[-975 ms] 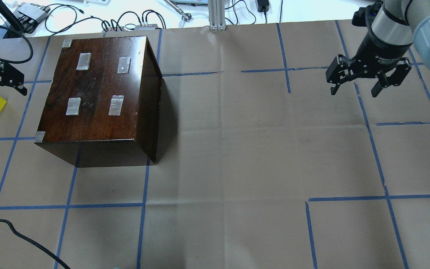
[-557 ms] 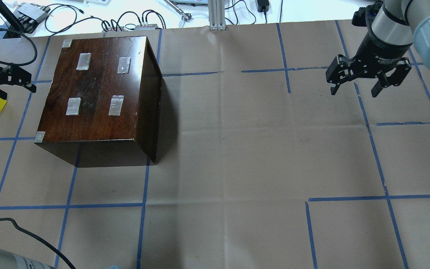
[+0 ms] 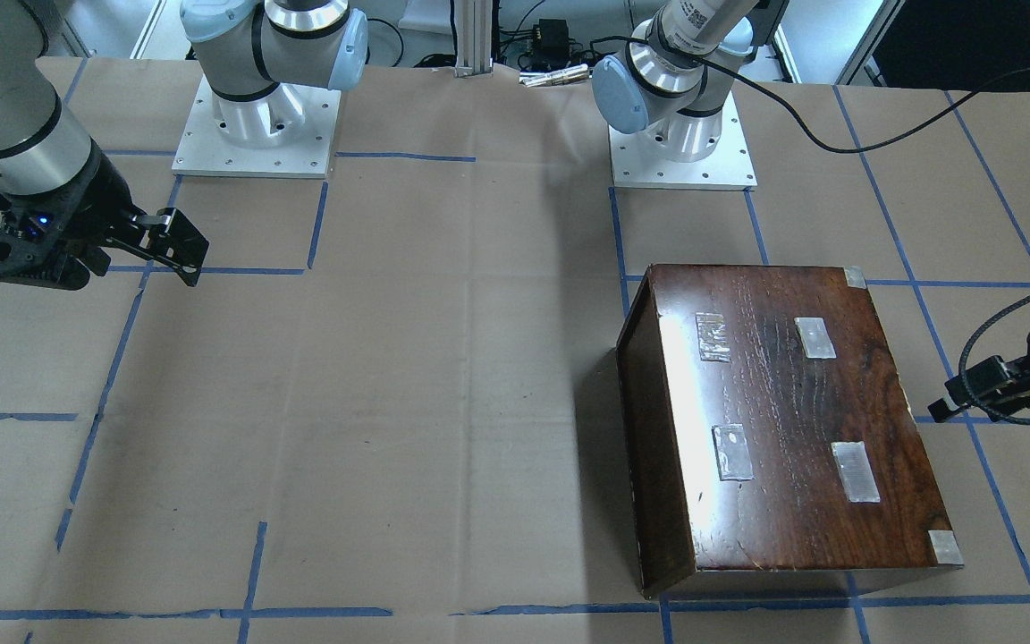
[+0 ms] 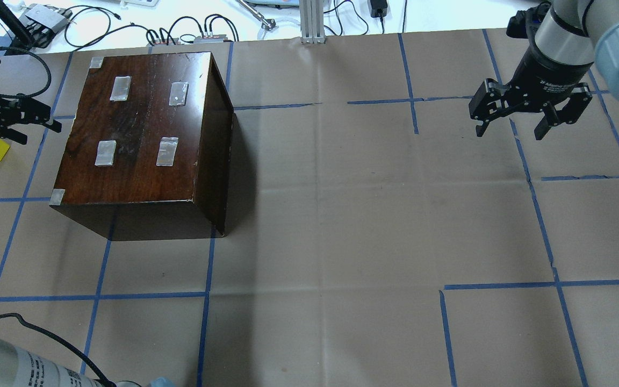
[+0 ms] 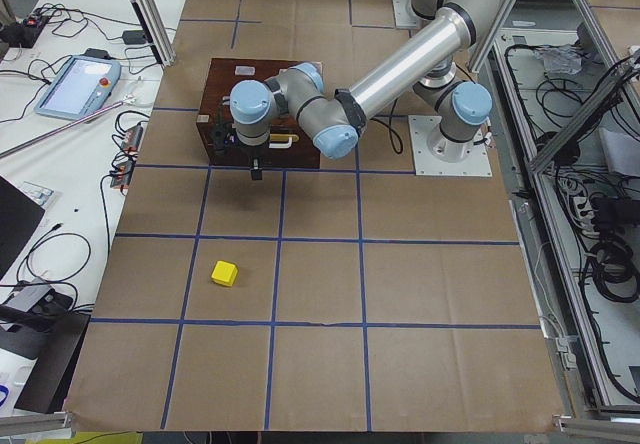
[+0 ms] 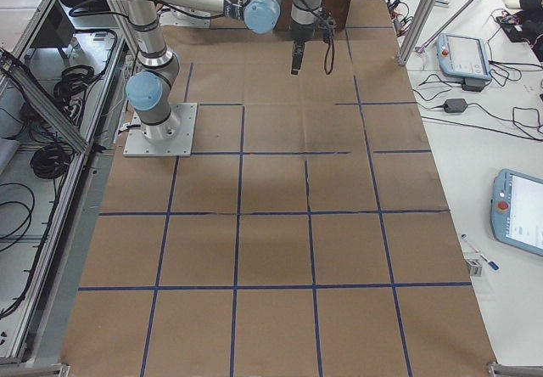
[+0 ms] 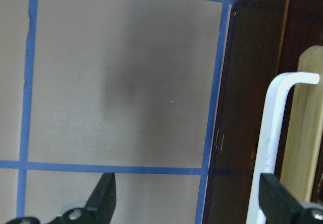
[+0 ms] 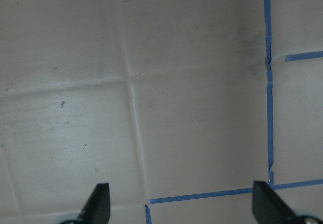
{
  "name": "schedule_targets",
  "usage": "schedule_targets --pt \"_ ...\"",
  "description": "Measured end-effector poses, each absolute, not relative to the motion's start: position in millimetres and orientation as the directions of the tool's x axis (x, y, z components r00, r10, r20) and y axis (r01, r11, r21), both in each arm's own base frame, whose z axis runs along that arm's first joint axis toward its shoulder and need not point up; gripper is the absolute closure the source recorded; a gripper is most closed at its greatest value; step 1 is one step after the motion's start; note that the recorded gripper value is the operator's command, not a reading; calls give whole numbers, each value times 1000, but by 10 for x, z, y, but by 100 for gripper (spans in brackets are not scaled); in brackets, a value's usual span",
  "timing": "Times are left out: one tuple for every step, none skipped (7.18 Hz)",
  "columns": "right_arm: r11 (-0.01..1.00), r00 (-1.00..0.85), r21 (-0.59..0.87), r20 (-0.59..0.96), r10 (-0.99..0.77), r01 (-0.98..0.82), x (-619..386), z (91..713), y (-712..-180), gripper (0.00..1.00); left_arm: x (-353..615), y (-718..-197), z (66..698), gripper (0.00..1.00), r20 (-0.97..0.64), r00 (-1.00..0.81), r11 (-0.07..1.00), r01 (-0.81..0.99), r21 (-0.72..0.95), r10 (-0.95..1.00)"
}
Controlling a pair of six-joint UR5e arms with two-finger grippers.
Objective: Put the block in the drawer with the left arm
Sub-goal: 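Close the left gripper on the white drawer handle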
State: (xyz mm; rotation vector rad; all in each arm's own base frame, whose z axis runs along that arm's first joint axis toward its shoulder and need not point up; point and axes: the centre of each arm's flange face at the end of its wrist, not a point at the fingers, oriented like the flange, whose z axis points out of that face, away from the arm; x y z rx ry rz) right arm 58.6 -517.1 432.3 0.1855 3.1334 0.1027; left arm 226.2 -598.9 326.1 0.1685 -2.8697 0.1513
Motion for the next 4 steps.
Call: schedule_targets --pt "991 -993 65 3 118 118 586 4323 -5171 0 2254 -5985 3225 1 280 -955 988 -129 -87 -100" --pt "991 -993 65 3 118 118 586 4323 -5171 0 2233 -5985 3190 1 303 -948 988 -126 -91 -93" --pt "991 -993 65 3 118 118 586 4324 -5172 0 2203 -5991 3165 1 331 -941 988 -114 -105 -74" --pt "991 -993 65 3 118 118 586 4324 -5173 0 2190 -5991 3136 1 347 -936 989 -102 -111 -58"
